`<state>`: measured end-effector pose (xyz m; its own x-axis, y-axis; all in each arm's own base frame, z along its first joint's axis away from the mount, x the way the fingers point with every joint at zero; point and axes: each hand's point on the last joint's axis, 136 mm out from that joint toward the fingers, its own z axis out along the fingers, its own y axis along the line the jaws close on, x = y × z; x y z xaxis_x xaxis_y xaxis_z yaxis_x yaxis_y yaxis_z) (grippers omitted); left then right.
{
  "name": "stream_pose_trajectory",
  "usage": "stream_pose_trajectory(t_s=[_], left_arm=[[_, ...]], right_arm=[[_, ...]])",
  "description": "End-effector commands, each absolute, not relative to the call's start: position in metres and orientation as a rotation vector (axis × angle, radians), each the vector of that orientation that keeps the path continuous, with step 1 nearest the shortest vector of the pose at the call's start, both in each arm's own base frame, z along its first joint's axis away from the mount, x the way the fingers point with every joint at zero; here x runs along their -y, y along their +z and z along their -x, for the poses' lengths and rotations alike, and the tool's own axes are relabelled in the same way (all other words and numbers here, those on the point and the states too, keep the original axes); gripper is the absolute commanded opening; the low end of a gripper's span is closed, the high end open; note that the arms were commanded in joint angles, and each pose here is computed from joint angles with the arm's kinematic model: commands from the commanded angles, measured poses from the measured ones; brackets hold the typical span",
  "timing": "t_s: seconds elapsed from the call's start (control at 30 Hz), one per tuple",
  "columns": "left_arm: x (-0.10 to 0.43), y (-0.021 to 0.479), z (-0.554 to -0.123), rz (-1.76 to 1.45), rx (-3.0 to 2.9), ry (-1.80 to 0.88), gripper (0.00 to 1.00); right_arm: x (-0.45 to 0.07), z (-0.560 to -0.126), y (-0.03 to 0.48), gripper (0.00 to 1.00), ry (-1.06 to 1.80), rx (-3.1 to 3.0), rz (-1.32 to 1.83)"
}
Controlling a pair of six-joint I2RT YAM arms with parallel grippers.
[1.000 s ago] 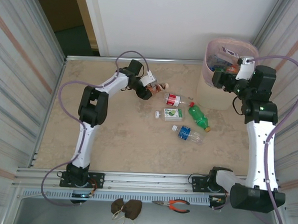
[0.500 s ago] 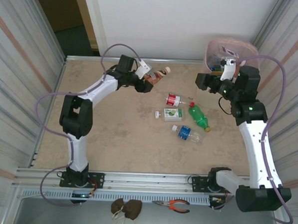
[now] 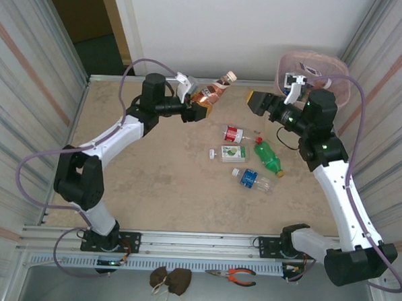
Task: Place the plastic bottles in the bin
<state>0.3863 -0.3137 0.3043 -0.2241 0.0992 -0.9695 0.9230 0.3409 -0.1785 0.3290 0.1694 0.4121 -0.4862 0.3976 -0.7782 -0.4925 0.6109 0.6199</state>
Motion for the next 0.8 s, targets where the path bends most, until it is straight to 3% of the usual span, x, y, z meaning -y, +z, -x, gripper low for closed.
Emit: stream_pose_trajectory(t_s=[0.0,0.33,0.77], left_arm=[[0.325,0.352,-0.351,-1.007,-1.418,-1.095,0.49],[0.351,0.384,-0.3,-1.114,-1.306,-1.077,0.49],[0.364,0.39,-0.293,-1.104,-1.308,-1.027,0.5]], right_arm=[[-0.18,-0.329,0.441,0.77,1.2,-1.721,0.026],[-0.185,-0.334,0.467,0.72,1.269,-1.689,0.006],[-0.186,-0.333,0.464,0.39,1.277,-1.701,0.003]])
